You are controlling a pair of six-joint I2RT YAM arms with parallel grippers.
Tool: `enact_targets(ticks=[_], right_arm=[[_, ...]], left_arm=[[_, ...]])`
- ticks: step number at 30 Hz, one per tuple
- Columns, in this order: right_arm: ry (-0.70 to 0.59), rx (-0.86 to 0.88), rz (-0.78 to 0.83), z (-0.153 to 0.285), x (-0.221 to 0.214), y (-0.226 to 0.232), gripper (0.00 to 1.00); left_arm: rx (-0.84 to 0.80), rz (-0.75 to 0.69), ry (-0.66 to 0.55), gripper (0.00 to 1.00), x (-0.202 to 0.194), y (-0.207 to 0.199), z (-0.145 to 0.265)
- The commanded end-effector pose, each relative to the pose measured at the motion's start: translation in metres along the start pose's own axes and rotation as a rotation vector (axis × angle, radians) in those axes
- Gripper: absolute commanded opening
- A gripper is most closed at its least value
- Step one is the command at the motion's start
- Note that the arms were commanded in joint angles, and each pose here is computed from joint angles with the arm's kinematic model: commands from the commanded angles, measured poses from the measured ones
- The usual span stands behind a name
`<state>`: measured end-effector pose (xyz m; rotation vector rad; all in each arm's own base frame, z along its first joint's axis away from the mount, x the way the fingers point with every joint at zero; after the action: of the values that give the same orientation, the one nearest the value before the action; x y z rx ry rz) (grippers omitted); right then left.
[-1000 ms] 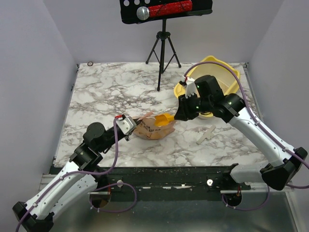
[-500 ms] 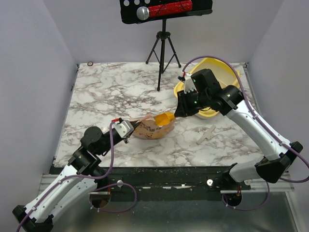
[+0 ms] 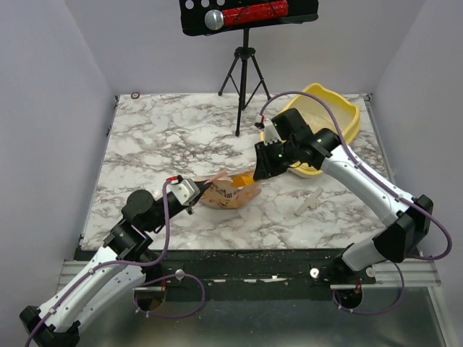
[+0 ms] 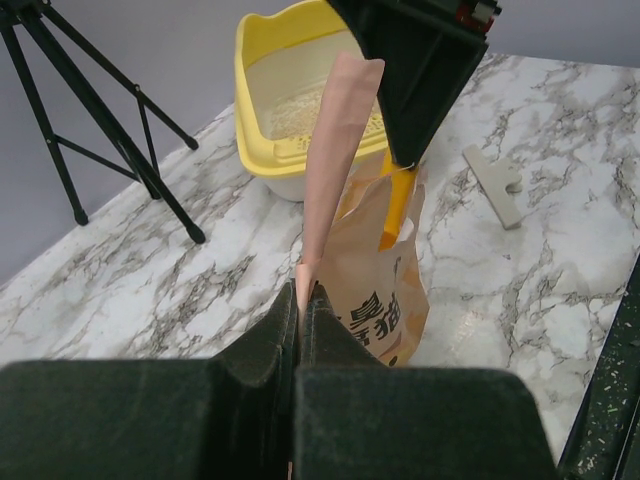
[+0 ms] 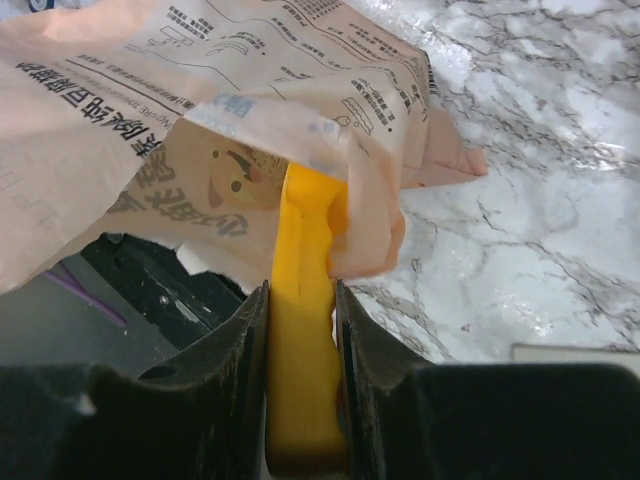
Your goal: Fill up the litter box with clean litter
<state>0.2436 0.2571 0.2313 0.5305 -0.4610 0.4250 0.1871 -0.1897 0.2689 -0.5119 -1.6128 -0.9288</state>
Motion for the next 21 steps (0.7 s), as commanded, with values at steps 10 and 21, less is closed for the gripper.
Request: enact_targets(ticks=[10,21], right_arm=[[0.062,0.131,-0.169,-0.093,-0.034,-0.023,0.0],[-0.1,0.549,-0.275,-0.1,-0.044,0.014,0.0]], left_arm=[[0.1,-0.083,-0.149,0.0,0.045,0.023,0.002],[0.107,-0.165,-0.04,0.0,0.026,0.029,0.001]])
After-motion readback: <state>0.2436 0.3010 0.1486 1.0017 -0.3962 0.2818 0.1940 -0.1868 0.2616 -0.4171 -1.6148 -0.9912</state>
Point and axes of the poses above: each gripper's point midway between its finger pads, its own z axis back along the fingers, its own y axis along the line the jaws close on, x = y × z, the point moved 1 cm from there along z, back along the fingers, and after that the axes turned 5 degrees about -z, right-handed, at the moved point
